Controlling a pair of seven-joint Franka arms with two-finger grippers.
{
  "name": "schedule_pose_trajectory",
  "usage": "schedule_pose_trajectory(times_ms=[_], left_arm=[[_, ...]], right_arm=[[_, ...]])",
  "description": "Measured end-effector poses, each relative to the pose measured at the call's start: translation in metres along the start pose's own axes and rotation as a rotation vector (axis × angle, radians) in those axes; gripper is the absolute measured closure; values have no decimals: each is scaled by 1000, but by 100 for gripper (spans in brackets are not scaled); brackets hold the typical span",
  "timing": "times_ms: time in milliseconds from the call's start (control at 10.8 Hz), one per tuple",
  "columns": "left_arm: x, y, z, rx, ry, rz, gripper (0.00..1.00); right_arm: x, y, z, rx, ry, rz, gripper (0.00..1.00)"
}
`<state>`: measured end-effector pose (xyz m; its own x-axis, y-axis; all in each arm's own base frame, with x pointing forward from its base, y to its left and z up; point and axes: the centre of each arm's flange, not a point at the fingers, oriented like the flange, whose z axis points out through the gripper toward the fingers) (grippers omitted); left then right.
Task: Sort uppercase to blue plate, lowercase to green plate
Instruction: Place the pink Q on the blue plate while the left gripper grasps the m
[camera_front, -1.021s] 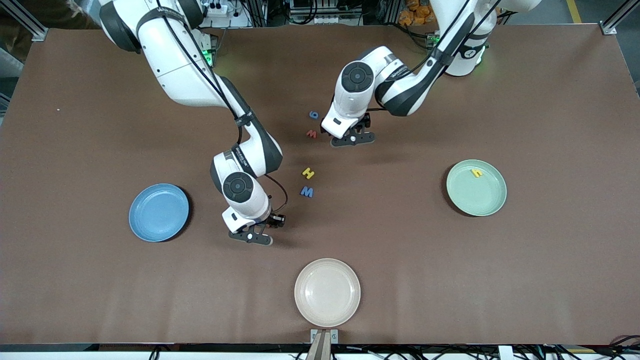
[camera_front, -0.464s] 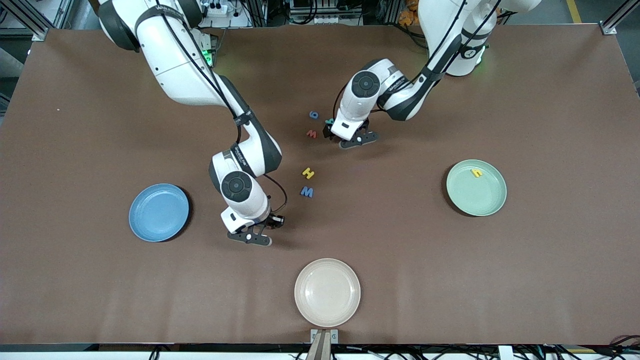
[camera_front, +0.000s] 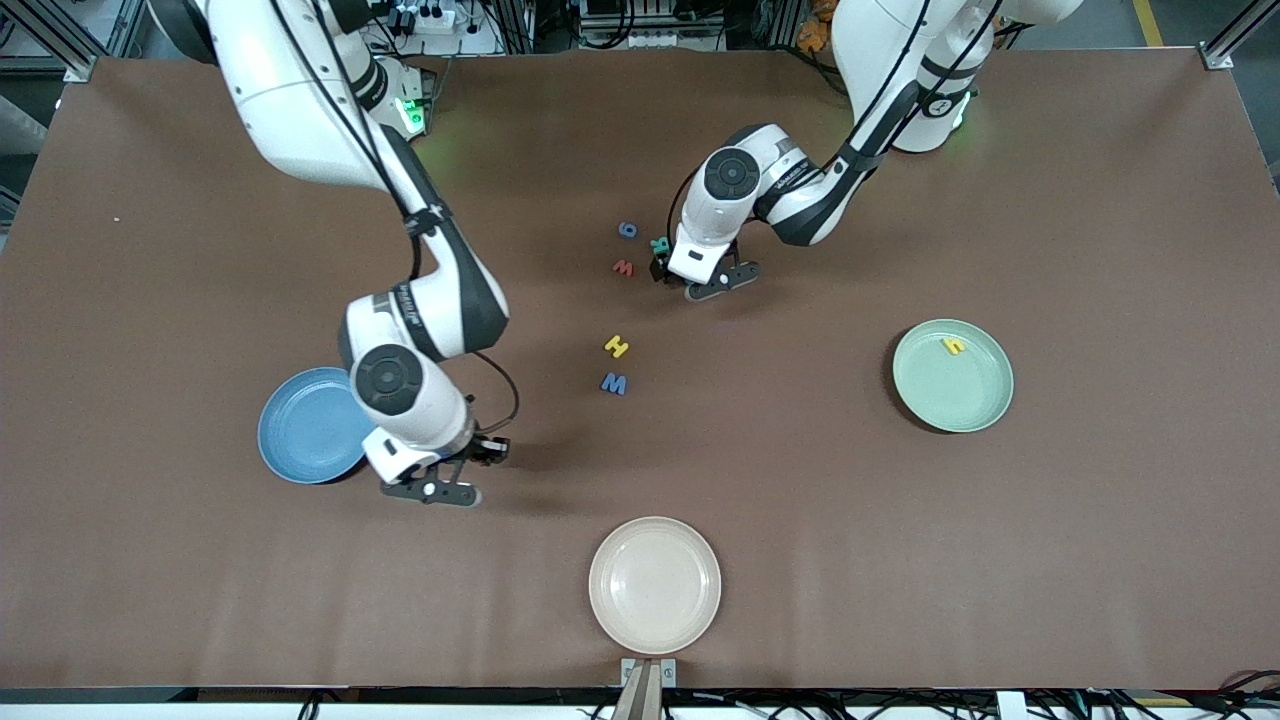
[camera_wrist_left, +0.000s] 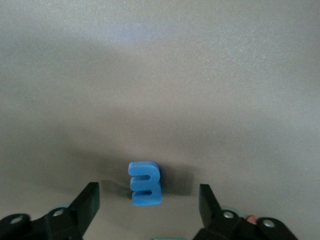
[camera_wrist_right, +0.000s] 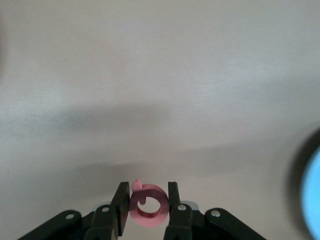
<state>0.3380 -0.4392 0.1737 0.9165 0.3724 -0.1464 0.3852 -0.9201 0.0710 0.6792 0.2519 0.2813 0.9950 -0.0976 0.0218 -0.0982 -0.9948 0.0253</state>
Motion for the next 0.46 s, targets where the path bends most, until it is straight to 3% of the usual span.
schedule_pose_trajectory(times_ms=[186, 464], left_arm=[[-2, 0, 1, 3, 3, 6, 18], [-3, 0, 3, 8, 4, 15, 26]], right_arm=[[9, 37, -8, -6, -19, -57, 65], [2, 87, 4, -16, 8, -142, 65]])
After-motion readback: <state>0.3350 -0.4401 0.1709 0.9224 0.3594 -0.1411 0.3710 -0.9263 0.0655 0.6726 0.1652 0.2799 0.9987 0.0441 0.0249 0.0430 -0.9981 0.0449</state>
